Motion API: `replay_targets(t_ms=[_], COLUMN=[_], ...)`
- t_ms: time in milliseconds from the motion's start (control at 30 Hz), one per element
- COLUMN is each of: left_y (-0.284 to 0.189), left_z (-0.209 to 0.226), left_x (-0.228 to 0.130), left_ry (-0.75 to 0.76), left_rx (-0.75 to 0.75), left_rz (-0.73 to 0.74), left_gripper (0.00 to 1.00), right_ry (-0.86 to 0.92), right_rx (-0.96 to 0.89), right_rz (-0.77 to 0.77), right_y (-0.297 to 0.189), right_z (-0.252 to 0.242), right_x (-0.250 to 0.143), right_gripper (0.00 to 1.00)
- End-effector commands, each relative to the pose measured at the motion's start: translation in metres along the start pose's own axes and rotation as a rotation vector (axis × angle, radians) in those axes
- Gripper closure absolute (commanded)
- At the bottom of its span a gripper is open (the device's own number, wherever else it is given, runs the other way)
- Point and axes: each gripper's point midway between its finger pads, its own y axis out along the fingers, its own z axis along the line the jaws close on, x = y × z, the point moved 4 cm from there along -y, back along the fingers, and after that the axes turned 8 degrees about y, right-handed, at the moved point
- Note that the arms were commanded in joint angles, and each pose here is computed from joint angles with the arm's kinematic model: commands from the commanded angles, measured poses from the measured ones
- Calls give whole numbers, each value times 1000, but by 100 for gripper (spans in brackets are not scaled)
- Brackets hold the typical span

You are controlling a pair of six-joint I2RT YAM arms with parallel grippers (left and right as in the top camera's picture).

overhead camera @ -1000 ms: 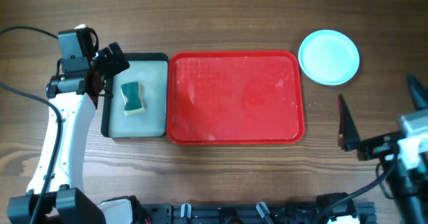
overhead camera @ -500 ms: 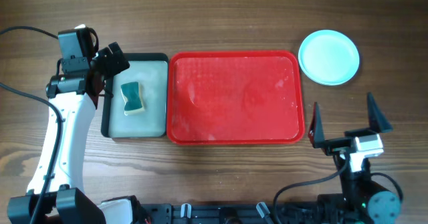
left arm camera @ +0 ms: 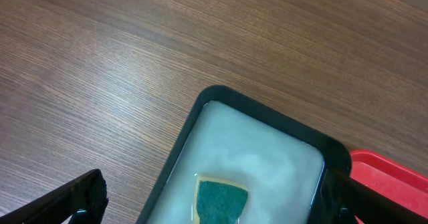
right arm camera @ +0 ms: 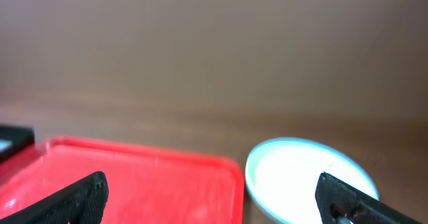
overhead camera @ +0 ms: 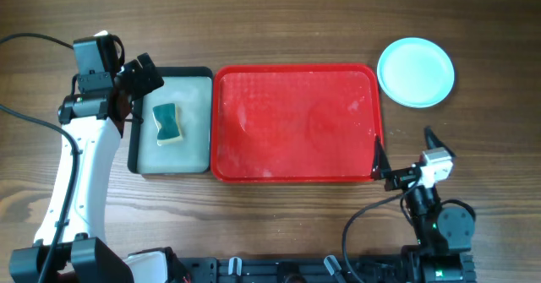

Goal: Clean dirty plates on tray and stack at the side

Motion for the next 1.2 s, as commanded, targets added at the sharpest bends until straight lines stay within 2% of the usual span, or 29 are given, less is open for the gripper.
replay_targets(t_ms=[0, 1000, 1167], left_y=[-1, -1, -15], left_z=[1, 1, 2], left_x=[3, 3, 10], left_ry=[-16, -16, -20], left_rx=[0, 0, -1], left_rz=[-8, -8, -51], left_gripper=[0, 0, 0], right_ry=[8, 9, 10], right_rx=[-4, 0, 0], right_rz=[-13, -14, -14], right_y=[-1, -1, -1], right_z=[-1, 0, 0], right_x=[2, 2, 2], right_gripper=[0, 0, 0])
